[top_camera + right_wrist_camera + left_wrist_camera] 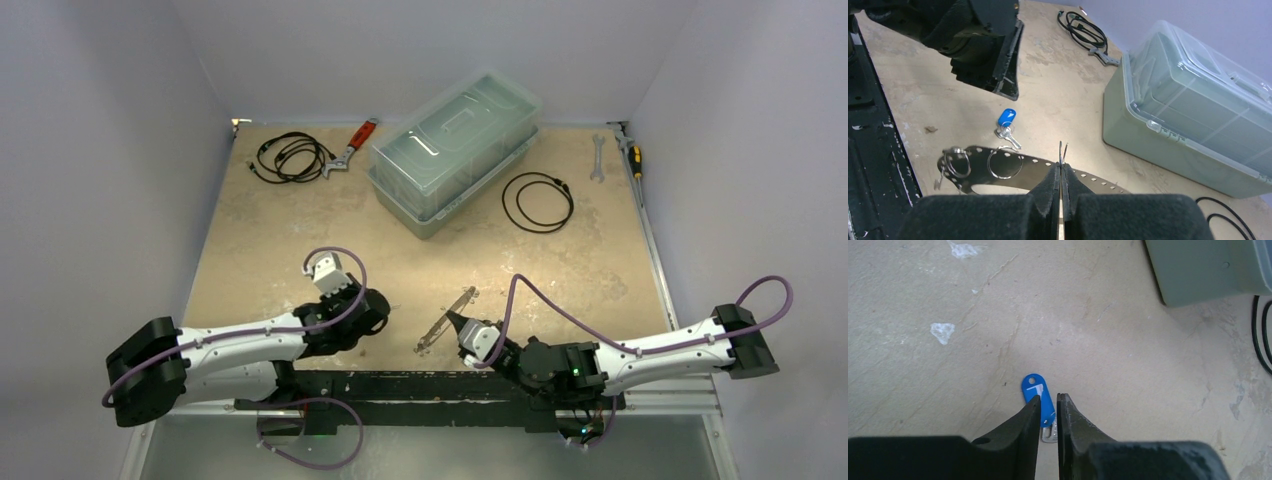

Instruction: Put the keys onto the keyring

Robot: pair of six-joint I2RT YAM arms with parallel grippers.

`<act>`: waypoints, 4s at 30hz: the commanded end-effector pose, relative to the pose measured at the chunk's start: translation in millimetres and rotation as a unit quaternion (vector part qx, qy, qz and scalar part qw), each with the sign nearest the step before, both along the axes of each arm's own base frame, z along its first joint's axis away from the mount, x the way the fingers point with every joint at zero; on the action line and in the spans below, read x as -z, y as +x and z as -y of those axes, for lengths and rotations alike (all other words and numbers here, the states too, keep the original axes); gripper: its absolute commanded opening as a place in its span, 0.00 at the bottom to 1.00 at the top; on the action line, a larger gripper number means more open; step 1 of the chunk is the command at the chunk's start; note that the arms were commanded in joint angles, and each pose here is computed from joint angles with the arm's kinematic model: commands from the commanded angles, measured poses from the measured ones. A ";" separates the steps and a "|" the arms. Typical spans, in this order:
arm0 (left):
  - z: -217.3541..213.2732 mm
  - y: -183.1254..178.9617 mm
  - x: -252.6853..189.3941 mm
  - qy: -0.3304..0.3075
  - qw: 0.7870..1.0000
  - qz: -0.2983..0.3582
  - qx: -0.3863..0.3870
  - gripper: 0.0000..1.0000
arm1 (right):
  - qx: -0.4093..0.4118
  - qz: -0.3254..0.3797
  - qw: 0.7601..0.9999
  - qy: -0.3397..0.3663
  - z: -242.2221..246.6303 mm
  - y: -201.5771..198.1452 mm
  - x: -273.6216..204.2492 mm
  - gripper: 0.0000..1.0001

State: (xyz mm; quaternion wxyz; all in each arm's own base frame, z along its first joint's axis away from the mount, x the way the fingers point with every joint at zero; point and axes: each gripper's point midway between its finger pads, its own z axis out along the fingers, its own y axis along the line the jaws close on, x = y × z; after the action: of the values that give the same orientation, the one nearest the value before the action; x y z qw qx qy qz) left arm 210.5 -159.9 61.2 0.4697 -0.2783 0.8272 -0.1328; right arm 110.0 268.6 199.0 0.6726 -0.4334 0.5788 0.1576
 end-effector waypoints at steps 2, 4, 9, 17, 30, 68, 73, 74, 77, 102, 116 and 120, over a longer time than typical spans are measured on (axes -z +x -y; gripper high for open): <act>18.2 5.8 -15.5 0.074 0.995 -0.013 0.069 0.29 | 0.005 -0.011 0.999 0.051 -5.2 -0.5 -31.8 0.00; 26.2 5.1 -12.6 0.098 0.989 -0.016 0.110 0.38 | 0.005 -0.011 0.999 0.053 -4.6 -0.4 -32.2 0.00; 40.2 3.3 -10.8 0.135 0.972 -0.011 0.190 0.46 | 0.004 -0.014 0.998 0.060 -2.3 -0.4 -34.8 0.00; 50.5 5.8 7.2 0.147 0.952 -0.036 0.268 0.41 | 0.002 -0.016 0.998 0.059 -3.2 -1.3 -33.9 0.00; 37.2 5.6 26.1 0.145 0.947 -0.073 0.278 0.36 | 0.001 -0.017 0.998 0.054 -4.7 -1.7 -31.5 0.00; 34.8 -10.0 10.5 0.136 0.936 -0.081 0.313 0.37 | -0.010 -0.018 0.999 0.043 -11.3 -5.0 -26.7 0.00; 34.9 -12.7 10.5 0.138 0.933 -0.087 0.319 0.31 | -0.010 -0.019 0.999 0.043 -11.3 -5.0 -26.6 0.00; 34.0 -13.4 11.1 0.138 0.933 -0.088 0.319 0.30 | -0.010 -0.019 0.999 0.043 -11.4 -5.1 -26.4 0.00; 32.4 -15.2 16.7 0.139 0.933 -0.093 0.319 0.29 | -0.010 -0.019 0.999 0.043 -11.6 -5.2 -26.2 0.00; 36.5 -19.8 43.6 0.132 0.929 -0.112 0.327 0.00 | -0.009 -0.020 0.999 0.043 -11.2 -4.9 -26.4 0.00; 39.7 -9.4 -3.7 0.068 0.956 -0.052 0.281 0.00 | -0.007 -0.019 0.999 0.041 -11.8 -4.6 -25.6 0.00; 28.8 -10.5 2.9 0.105 0.950 -0.049 0.289 0.05 | -0.007 -0.019 0.999 0.044 -10.6 -4.3 -26.6 0.00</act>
State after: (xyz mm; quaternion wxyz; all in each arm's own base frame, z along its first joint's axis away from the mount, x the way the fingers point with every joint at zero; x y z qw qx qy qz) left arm 195.6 -197.5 56.1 0.3799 0.0128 0.9070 -0.1813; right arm 107.2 273.6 193.8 0.6618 -0.4413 0.5846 0.1600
